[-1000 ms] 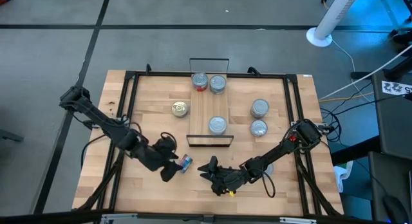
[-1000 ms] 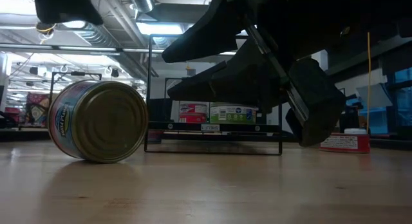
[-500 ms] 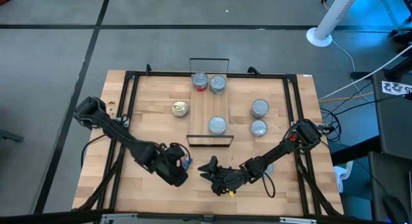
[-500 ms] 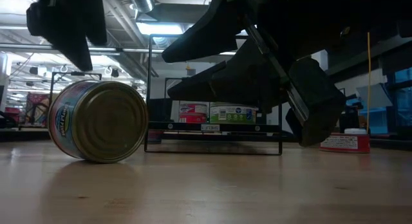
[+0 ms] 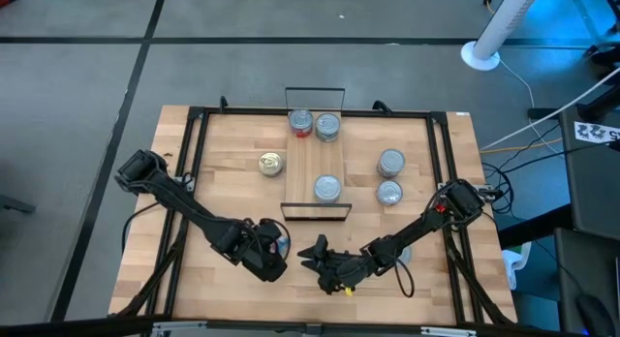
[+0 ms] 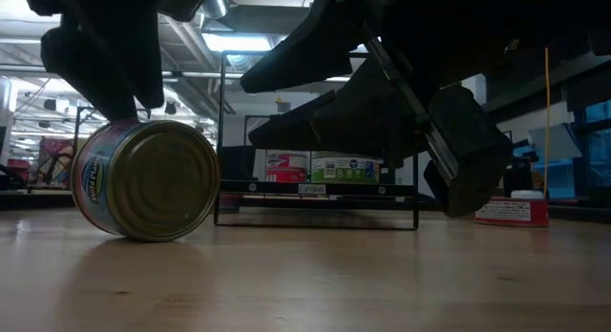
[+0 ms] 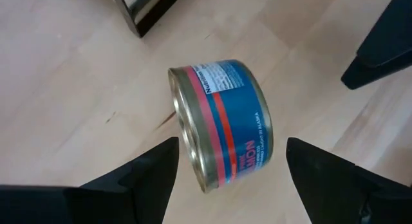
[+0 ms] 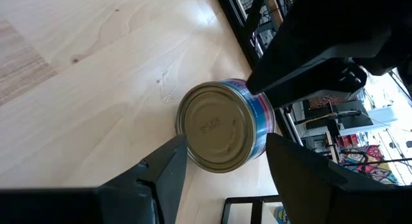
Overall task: Stack canned seafood by type on shelf
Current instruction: Put the blue-pink tuna can on the shelf
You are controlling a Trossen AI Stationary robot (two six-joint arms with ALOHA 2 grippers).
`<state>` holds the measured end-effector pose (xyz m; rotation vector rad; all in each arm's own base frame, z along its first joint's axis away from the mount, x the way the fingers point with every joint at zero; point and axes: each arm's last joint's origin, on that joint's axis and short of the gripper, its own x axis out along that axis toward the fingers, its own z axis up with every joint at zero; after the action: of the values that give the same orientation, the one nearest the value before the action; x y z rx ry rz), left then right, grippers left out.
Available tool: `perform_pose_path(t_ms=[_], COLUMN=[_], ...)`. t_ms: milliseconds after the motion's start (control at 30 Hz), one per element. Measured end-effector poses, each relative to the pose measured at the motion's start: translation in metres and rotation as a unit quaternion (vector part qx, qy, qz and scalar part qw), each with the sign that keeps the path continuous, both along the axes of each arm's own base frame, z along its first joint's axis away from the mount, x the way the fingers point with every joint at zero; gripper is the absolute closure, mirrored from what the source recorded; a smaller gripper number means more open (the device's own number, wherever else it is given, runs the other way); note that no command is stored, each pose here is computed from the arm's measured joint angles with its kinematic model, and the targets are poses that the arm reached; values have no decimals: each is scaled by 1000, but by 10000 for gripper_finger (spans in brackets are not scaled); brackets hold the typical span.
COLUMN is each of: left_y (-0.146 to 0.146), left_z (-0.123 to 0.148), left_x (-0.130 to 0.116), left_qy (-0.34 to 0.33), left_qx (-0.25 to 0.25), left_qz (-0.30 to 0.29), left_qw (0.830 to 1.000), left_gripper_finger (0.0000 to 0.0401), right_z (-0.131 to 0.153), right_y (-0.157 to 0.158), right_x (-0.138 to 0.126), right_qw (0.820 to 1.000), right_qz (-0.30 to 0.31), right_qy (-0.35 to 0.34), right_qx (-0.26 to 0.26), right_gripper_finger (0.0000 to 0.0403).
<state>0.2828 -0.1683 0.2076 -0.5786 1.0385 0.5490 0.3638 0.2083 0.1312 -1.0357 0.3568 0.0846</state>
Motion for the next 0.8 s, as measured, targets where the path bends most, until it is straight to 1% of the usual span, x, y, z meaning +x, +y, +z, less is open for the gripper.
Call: perform_pose_path(t_ms=[300,467,667,800], left_y=[-1,1,2,5], left_z=[-2,-12,-22,-23], left_x=[2,7,12,12], left_qy=[-6,5,24,36], left_qx=[-1,8,25,44], left_qz=[6,11,-8,-42], left_qw=[1000,1000,999,998], left_gripper_finger=[121,121,121,121], right_z=[0,0,0,1], right_y=[0,0,0,0], right_x=[0,0,0,-1], right_qw=[1000,1000,1000,1000], right_qz=[0,0,1,-16], right_qy=[0,0,0,-8], right_qx=[0,0,0,-4], right_gripper_finger=[189,189,189,189])
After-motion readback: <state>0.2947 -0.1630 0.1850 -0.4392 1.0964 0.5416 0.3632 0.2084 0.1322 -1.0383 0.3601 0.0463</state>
